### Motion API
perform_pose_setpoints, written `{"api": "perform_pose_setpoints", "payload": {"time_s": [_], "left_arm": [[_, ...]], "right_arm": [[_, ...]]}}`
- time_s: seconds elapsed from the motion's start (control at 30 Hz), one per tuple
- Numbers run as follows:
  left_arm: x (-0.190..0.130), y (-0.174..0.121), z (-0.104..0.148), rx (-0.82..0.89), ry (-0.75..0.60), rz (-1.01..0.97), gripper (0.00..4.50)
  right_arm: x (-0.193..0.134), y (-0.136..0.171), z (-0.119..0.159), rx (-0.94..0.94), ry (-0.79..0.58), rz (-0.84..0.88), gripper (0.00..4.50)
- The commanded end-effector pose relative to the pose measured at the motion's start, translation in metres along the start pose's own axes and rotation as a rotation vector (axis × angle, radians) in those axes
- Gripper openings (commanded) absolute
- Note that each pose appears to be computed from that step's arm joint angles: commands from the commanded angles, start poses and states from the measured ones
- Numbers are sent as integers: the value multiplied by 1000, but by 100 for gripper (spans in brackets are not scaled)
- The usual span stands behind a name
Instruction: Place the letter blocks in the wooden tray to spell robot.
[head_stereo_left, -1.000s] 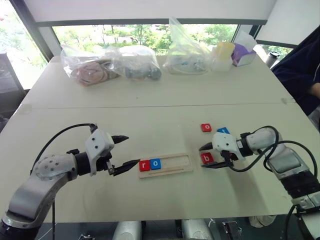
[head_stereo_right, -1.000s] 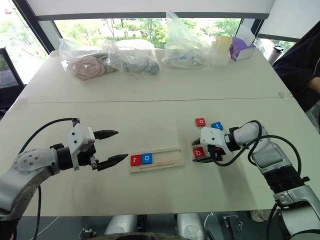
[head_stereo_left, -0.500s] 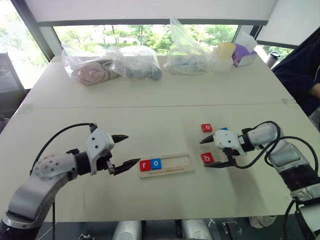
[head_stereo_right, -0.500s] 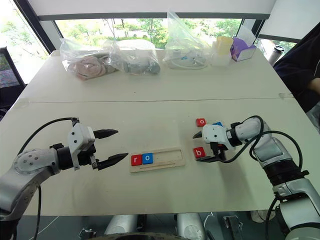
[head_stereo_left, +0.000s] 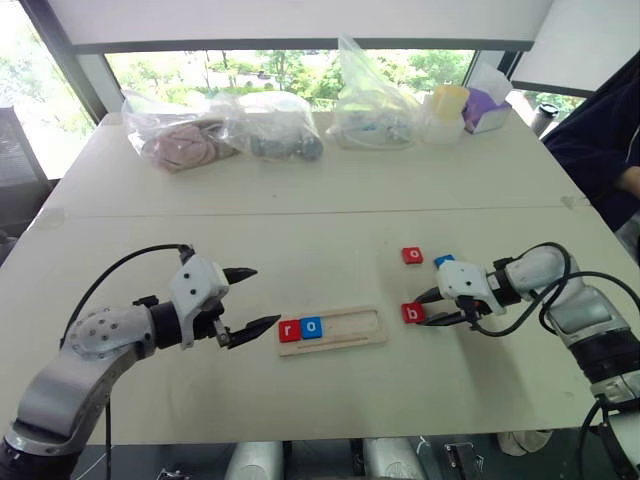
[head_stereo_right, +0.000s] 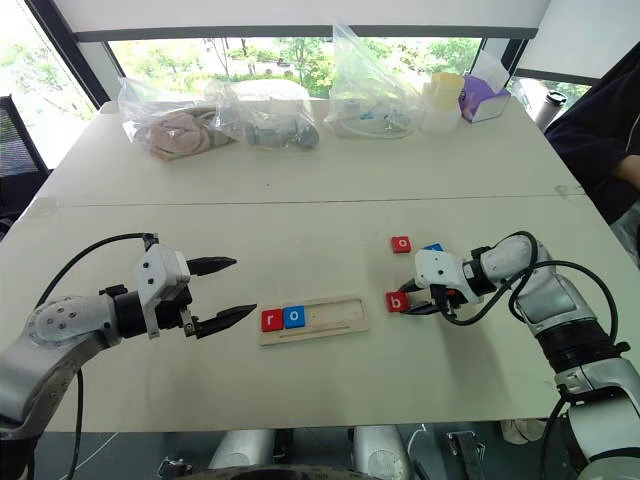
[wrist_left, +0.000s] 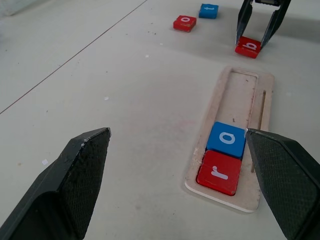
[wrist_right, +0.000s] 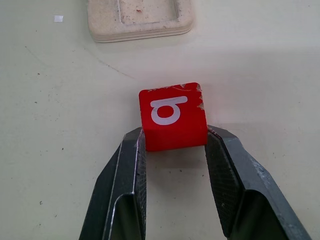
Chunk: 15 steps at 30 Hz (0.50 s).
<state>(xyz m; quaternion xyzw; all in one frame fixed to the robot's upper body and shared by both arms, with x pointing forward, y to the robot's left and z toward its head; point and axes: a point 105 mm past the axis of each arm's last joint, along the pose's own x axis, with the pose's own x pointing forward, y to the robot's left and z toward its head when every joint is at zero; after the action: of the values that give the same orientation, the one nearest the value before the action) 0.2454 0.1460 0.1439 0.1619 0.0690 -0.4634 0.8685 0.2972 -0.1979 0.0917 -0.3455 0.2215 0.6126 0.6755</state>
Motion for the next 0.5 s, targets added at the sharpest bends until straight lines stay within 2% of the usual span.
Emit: {"api": "perform_pose_setpoints", "payload": {"time_s": [0.03, 0.27, 0.4, 0.5], "left_arm": [[-3, -1, 7, 34, -13, -1, 450], [-3, -1, 7, 35, -12, -1, 450], [-3, -3, 7, 31, -12, -9, 450], [-3, -5, 6, 30, -10, -13, 450]], "right_arm": [[-1, 1, 7, 7, -19, -5, 111], [-10, 2, 48, -40, -103, 6, 111], [8, 12, 74, -62, -160, 60, 111], [24, 17, 84, -66, -177, 80, 111]]}}
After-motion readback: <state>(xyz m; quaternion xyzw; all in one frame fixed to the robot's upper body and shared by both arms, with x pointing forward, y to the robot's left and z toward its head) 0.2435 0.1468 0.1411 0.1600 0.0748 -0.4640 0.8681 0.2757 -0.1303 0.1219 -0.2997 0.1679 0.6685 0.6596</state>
